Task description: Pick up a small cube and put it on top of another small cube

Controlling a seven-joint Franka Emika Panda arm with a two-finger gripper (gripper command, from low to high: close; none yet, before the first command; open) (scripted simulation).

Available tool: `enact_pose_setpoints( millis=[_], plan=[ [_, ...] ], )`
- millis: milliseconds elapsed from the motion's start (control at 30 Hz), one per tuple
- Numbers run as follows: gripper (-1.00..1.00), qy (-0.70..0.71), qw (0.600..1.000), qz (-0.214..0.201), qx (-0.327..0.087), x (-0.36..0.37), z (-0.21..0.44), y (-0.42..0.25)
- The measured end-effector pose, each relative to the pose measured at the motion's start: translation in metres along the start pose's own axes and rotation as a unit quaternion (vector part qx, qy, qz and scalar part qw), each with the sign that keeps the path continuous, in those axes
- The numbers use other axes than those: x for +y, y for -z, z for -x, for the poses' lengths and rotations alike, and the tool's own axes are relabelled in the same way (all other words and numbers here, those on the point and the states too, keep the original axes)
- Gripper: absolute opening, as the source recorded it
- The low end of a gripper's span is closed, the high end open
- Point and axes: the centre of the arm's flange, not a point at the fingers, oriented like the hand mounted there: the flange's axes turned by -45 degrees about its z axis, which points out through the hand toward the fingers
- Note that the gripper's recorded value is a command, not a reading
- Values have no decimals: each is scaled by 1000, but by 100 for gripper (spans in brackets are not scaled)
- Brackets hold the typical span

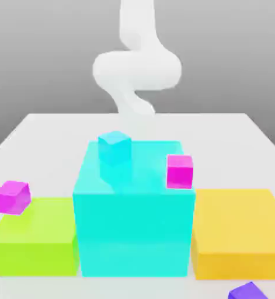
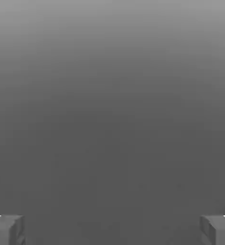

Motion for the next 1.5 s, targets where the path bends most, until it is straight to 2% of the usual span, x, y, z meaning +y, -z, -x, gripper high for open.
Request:
enact_pose_setpoints(
  millis=[267,533,1000,1133,1167,1367,1500],
  plan=[
    [0,50,994,-9,-96,-45,0,-134],
    [0,102,977,-26,-187,-96,39,-262],
    [0,185,919,-74,-340,-187,196,-448],
    [0,191,913,-78,-352,-195,242,-494],
    [-100,191,913,-78,-353,-195,251,-503],
    [-100,191,913,-79,-353,-195,256,-508],
    [-100,191,913,-79,-353,-195,228,-478]
  ],
)
